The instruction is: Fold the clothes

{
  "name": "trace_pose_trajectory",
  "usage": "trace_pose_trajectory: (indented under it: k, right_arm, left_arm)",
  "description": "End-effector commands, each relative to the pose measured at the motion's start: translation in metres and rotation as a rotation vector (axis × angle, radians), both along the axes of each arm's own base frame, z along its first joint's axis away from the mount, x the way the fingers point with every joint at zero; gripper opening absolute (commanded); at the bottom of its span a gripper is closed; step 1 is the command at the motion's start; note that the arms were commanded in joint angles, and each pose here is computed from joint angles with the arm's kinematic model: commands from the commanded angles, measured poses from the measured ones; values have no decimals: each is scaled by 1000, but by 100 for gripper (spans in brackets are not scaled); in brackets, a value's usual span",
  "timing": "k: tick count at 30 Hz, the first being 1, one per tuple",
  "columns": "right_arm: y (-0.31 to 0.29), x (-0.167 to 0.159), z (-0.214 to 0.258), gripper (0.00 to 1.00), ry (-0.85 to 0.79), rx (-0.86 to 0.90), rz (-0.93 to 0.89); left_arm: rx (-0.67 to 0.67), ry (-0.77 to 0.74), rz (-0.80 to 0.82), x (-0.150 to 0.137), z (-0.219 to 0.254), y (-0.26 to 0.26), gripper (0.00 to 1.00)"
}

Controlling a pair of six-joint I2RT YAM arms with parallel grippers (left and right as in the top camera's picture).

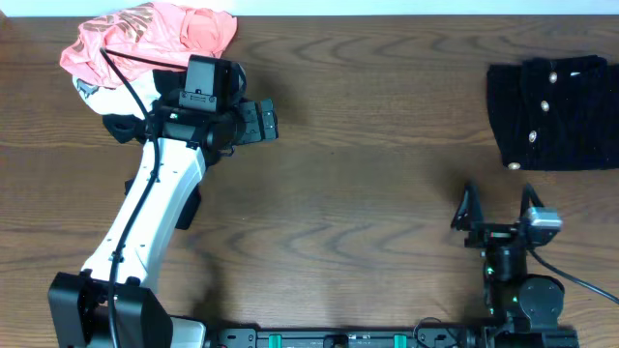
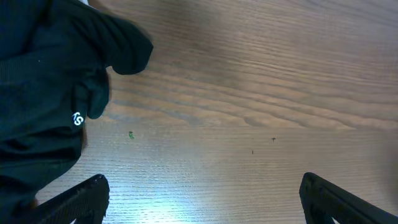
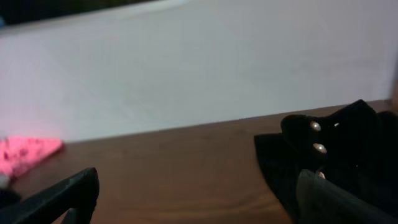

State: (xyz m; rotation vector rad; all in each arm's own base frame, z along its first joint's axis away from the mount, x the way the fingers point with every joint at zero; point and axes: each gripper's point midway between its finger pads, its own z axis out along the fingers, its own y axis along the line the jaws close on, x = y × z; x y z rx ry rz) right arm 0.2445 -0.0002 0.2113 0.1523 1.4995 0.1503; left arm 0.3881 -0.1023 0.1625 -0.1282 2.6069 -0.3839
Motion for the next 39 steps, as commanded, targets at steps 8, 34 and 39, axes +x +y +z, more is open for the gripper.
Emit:
trace_pose_trajectory:
  k: [8,34,39]
  right_arm:
    - [1,3,-36,99,66,-95,-6]
    - [1,2,-54,99,138,-150,-3]
    - [1,2,-54,99,138,-150,-3]
  left_arm:
    - [12,15,1,-2,-6,1,98]
    - [12,15,1,-2,-6,1,98]
    - [12,15,1,-2,-6,1,98]
